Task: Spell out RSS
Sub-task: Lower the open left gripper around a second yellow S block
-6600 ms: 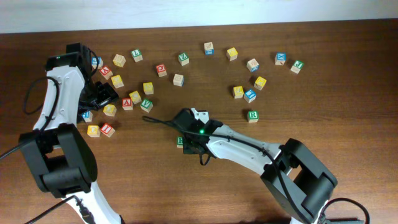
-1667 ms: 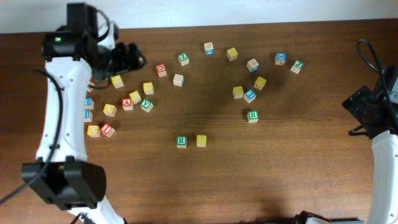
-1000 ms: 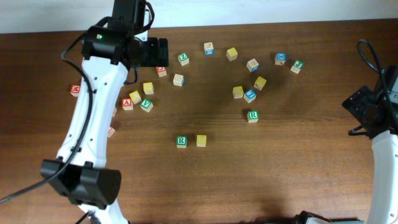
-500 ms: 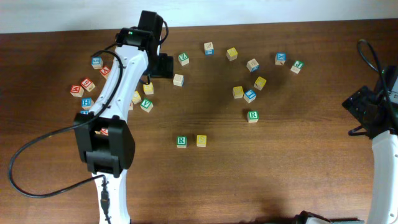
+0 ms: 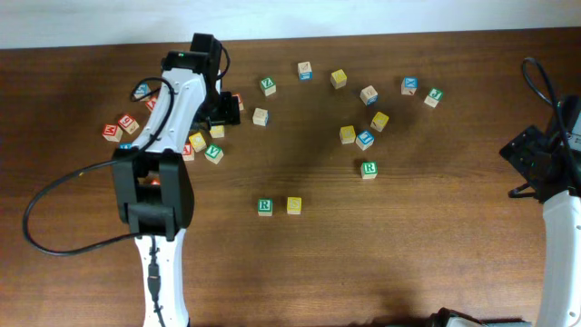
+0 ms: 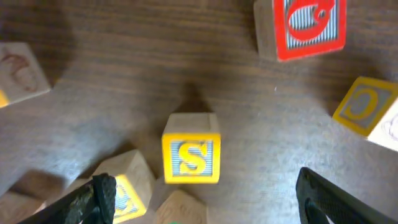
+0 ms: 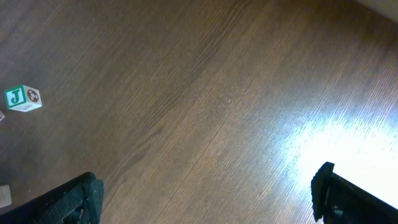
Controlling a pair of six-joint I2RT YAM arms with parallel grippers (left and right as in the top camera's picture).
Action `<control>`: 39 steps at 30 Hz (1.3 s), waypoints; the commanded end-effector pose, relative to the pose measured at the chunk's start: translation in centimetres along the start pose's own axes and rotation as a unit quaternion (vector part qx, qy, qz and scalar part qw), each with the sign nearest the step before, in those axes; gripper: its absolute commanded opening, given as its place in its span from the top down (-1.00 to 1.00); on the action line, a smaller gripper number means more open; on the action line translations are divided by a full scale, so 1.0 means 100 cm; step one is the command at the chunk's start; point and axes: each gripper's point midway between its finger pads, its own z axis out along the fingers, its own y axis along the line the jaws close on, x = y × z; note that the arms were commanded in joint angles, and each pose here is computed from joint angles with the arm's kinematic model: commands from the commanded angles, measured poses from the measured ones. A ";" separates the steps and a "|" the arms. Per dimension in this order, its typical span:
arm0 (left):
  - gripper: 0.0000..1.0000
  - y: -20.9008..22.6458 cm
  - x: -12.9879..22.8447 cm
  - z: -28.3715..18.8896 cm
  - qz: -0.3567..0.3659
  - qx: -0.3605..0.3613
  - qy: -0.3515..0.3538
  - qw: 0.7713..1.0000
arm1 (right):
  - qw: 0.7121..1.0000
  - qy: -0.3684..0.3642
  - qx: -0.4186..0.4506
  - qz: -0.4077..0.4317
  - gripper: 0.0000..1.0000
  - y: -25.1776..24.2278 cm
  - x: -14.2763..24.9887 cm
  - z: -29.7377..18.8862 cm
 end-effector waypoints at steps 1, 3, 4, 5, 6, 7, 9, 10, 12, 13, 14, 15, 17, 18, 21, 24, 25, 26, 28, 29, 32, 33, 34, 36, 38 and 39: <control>-0.67 -0.004 -0.002 0.021 -0.002 0.004 0.008 1.000 | 1.000 -0.006 0.003 0.003 -0.97 -0.001 -0.005 -0.002; -0.59 -0.002 -0.004 0.028 -0.002 -0.001 0.004 1.000 | 1.000 -0.006 0.003 0.003 -0.97 -0.001 -0.005 -0.002; -0.53 0.001 -0.007 0.030 -0.002 -0.011 -0.002 1.000 | 1.000 -0.006 0.003 0.003 -0.97 -0.001 -0.005 -0.002; -0.47 0.003 -0.010 0.030 -0.003 -0.018 -0.008 1.000 | 1.000 -0.006 0.003 0.003 -0.97 -0.001 -0.005 -0.002; -0.40 0.002 -0.012 0.030 -0.003 -0.017 -0.012 1.000 | 1.000 -0.006 0.003 0.003 -0.97 -0.001 -0.005 -0.002; -0.32 0.002 -0.014 0.030 -0.003 -0.016 -0.016 1.000 | 1.000 -0.006 0.003 0.003 -0.97 -0.001 -0.005 -0.002; -0.25 0.002 -0.015 0.030 -0.003 -0.015 -0.018 1.000 | 1.000 -0.006 0.003 0.003 -0.97 -0.001 -0.005 -0.002; -0.18 0.002 -0.015 0.031 -0.003 -0.015 -0.018 1.000 | 1.000 -0.006 0.003 0.003 -0.97 -0.001 -0.005 -0.002; -0.05 0.002 -0.015 0.031 -0.003 -0.015 -0.017 1.000 | 1.000 -0.006 0.003 0.003 -0.97 -0.001 -0.005 -0.002; 0.03 0.002 -0.015 0.031 -0.003 -0.016 -0.017 1.000 | 1.000 -0.006 0.003 0.003 -0.97 -0.001 -0.005 -0.002; 0.06 0.002 -0.014 0.032 -0.003 -0.016 -0.014 1.000 | 1.000 -0.006 0.003 0.003 -0.97 -0.001 -0.005 -0.002; 0.06 0.002 -0.012 0.033 -0.003 -0.017 -0.012 1.000 | 1.000 -0.006 0.003 0.003 -0.97 -0.001 -0.005 -0.002; 0.03 0.003 -0.008 0.037 -0.002 -0.019 -0.001 1.000 | 1.000 -0.006 0.003 0.003 -0.97 -0.001 -0.005 -0.002; 0.03 0.004 -0.005 0.041 -0.002 -0.021 0.006 1.000 | 1.000 -0.006 0.003 0.003 -0.97 -0.001 -0.005 -0.002; 0.11 0.005 0.001 0.049 -0.001 -0.024 0.020 1.000 | 1.000 -0.006 0.003 0.003 -0.97 -0.001 -0.005 -0.002; 0.13 0.004 0.000 0.050 -0.001 -0.024 0.017 1.000 | 1.000 -0.006 0.003 0.003 -0.97 -0.001 -0.005 -0.002; 0.14 0.004 -0.001 0.050 -0.001 -0.024 0.017 1.000 | 1.000 -0.006 0.003 0.003 -0.97 -0.001 -0.005 -0.002; 0.16 0.004 -0.001 0.050 -0.001 -0.023 0.017 1.000 | 1.000 -0.006 0.003 0.003 -0.97 -0.001 -0.005 -0.002; 0.17 0.004 -0.001 0.050 -0.001 -0.024 0.017 1.000 | 1.000 -0.006 0.003 0.003 -0.97 -0.001 -0.005 -0.002; 0.17 0.004 -0.001 0.050 -0.001 -0.023 0.016 1.000 | 1.000 -0.006 0.003 0.003 -0.97 -0.001 -0.005 -0.002; 0.20 0.005 -0.002 0.049 -0.001 -0.025 0.015 1.000 | 1.000 -0.006 0.003 0.003 -0.97 -0.001 -0.005 -0.002; 0.20 0.005 -0.002 0.049 -0.001 -0.025 0.014 1.000 | 1.000 -0.006 0.003 0.003 -0.96 -0.001 -0.005 -0.002; 0.20 0.005 -0.002 0.049 -0.001 -0.025 0.014 1.000 | 1.000 -0.006 0.003 0.003 -0.97 -0.001 -0.005 -0.002; 0.21 0.005 -0.002 0.049 -0.001 -0.025 0.014 1.000 | 1.000 -0.006 0.003 0.003 -0.97 -0.001 -0.005 -0.002; 0.18 0.005 -0.003 0.048 -0.001 -0.026 0.012 1.000 | 1.000 -0.006 0.003 0.003 -0.97 -0.001 -0.005 -0.002; 0.17 0.006 -0.004 0.047 -0.001 -0.030 0.011 0.999 | 1.000 -0.006 0.003 0.003 -0.97 -0.001 -0.005 -0.002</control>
